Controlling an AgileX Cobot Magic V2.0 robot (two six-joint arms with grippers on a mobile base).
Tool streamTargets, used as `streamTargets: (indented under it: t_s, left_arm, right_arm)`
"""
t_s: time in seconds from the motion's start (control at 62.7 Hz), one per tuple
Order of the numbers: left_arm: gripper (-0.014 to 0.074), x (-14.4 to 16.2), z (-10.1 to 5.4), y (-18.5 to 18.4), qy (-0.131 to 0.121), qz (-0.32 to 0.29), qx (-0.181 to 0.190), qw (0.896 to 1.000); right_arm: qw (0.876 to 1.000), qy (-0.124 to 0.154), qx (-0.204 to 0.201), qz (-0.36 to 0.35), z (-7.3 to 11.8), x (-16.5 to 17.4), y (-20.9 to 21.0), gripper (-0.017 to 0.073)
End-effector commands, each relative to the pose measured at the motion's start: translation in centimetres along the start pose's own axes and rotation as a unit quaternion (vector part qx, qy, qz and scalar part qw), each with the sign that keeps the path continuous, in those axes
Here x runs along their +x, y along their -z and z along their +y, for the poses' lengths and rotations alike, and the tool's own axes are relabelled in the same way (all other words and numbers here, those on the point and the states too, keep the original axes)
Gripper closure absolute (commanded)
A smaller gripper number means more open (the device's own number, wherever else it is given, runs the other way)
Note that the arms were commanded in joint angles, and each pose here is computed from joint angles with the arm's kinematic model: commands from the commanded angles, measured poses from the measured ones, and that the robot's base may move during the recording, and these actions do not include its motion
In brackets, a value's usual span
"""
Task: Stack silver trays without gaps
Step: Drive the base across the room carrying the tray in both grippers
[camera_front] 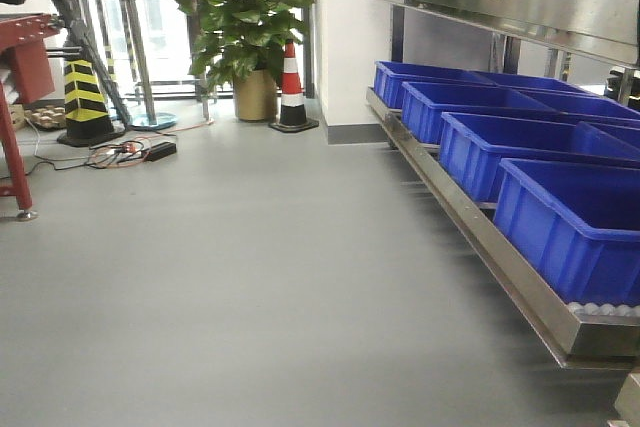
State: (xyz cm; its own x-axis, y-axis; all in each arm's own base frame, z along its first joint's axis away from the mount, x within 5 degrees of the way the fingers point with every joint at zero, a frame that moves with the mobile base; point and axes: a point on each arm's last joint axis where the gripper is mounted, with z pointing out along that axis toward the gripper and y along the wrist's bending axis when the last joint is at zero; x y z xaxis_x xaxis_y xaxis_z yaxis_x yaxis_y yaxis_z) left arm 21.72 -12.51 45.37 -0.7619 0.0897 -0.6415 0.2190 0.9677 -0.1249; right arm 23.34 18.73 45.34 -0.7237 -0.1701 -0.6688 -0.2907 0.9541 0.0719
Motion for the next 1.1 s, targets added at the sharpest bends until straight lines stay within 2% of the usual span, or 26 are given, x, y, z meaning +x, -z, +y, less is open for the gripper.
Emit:
streamTargets:
  t_s: [0.0, 1.084]
  left_arm:
    - [0.0635, 0.00, -0.21, 2.10, -0.004, -0.021, 0.027, 0.999]
    - [0.0635, 0.01, -0.23, 2.10, -0.003, -0.020, 0.029, 0.999]
  right_arm:
    - [0.999, 0.014, -0.011, -0.050, -0.42, -0.68, 2.38, 0.0501]
    - [0.999, 0.014, -0.011, -0.050, -0.43, -0.69, 2.38, 0.0501]
